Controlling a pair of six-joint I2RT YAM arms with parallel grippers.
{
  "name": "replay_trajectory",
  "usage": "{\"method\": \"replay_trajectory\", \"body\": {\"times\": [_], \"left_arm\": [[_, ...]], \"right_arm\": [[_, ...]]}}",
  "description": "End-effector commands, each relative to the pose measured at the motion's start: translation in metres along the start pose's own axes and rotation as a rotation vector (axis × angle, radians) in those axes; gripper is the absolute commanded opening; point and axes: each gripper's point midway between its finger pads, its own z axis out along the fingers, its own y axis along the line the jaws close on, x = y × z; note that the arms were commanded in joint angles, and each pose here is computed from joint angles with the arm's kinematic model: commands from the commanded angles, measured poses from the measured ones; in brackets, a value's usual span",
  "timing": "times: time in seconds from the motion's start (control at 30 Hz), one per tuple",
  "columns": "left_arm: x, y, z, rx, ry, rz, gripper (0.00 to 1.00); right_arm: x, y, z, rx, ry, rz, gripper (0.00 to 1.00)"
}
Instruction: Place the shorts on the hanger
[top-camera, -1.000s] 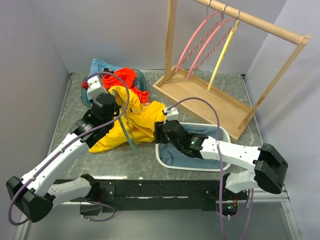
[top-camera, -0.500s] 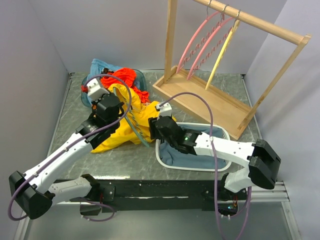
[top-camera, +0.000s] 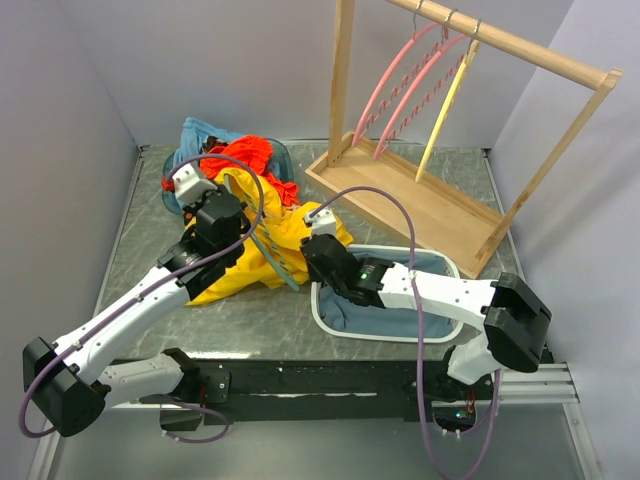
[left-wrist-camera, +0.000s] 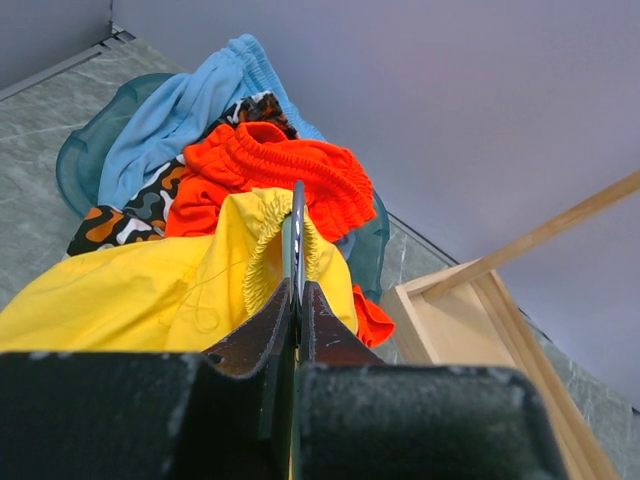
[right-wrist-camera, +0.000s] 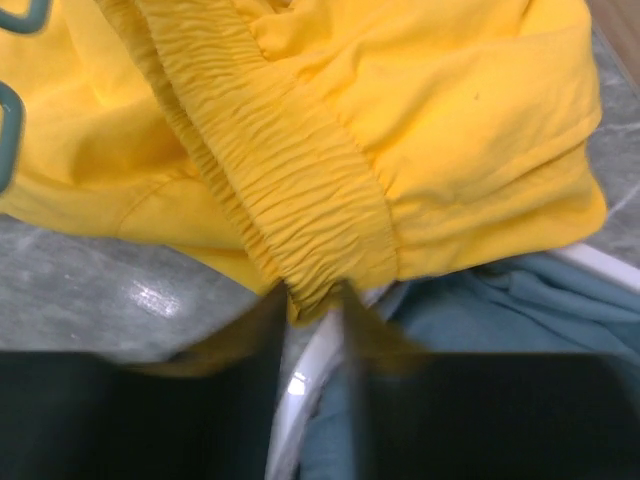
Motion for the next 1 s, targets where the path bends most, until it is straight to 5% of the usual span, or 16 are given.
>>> {"method": "replay_trajectory", "body": {"times": [0.0,0.03,0.63,0.97], "left_arm": [[-0.029,-0.002,0.0,-0.021,-0.112,-0.138,0.01],[-0.037,-0.004,-0.002,-0.012,-0.135,-0.17,0.01],[-0.071,-0.001,-0.001,-0.054,-0.304,-0.255,0.01],[-0.076,0.008,-0.007,-0.044,-0.32,-0.275,0.01]], "right_arm": [[-0.026,0.004,-0.006,0.021,-0.041,0.019,0.09],[-0.031,0.006,-0.011,0.009,-0.045,0.029,0.0],[-0.091,0.028,-0.099,-0.28,-0.022,0.22,0.0],[-0.091,-0.007,-0.08,-0.234,0.017,0.321,0.0]]}}
